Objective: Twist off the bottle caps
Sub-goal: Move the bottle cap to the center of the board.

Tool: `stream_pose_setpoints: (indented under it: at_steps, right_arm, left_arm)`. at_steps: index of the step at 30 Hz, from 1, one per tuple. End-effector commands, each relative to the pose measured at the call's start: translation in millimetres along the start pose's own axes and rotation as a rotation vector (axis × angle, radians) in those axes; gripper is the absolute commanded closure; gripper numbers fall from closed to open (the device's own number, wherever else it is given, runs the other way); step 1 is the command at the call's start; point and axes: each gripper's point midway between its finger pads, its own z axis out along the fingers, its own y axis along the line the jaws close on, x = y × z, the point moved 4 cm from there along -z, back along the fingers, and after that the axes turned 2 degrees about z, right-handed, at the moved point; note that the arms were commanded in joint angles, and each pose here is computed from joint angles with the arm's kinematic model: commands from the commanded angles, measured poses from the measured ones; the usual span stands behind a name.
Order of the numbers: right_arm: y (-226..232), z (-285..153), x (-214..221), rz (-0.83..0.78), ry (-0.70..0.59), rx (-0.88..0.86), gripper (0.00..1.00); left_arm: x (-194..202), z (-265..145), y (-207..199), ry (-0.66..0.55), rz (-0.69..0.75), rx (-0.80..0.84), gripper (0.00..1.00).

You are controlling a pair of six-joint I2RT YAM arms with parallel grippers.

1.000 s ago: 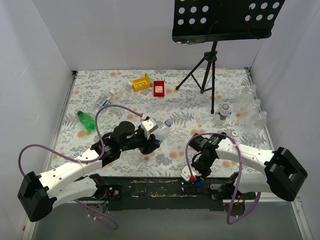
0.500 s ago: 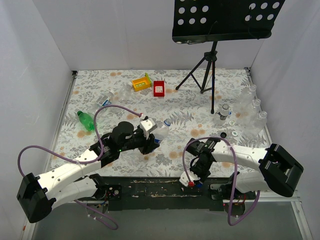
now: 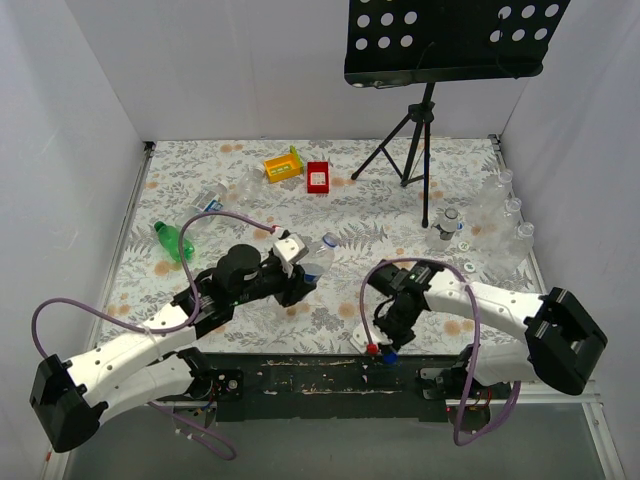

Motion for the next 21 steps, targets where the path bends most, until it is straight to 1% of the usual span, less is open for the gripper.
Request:
stream_pose_setpoints:
  at_steps: [1,4,6,13,17,21]
  right_arm:
    - [-33.0,-45.2,-23.7,0.099,-0.120,0.138,0.99]
    - [-66.3,-74.8,-16.3,0.236,-0.166,0.261,0.99]
    - [-94.4,-95.3,-9.3,0.346,-0.169,0.363,0.99]
    - [-172.1,-130.7,30.7,0.729,-0.203,0.617,0.99]
    - [-206.8,-140.3,55.4,0.875,-0.177,0.730,0.99]
    - [-232.8,-145.5,72.0,0.961,-0.142,0.776,0.99]
  left_arm:
    - [-8.8,-8.4,5.4,-0.055,0.007,-0.051,0.92]
    - [-12.9,-11.1,8.7,-0.081,0.011,-0.079,0.92]
    - [-15.7,-13.3,11.0,-0.100,0.014,-0.102,0.92]
    - [-27.6,-27.7,23.0,-0.184,0.016,-0.209,0.92]
    - [-32.1,-33.7,25.7,-0.216,0.018,-0.239,0.92]
    - [-29.9,-34.6,26.6,-0.215,0.012,-0.246,0.92]
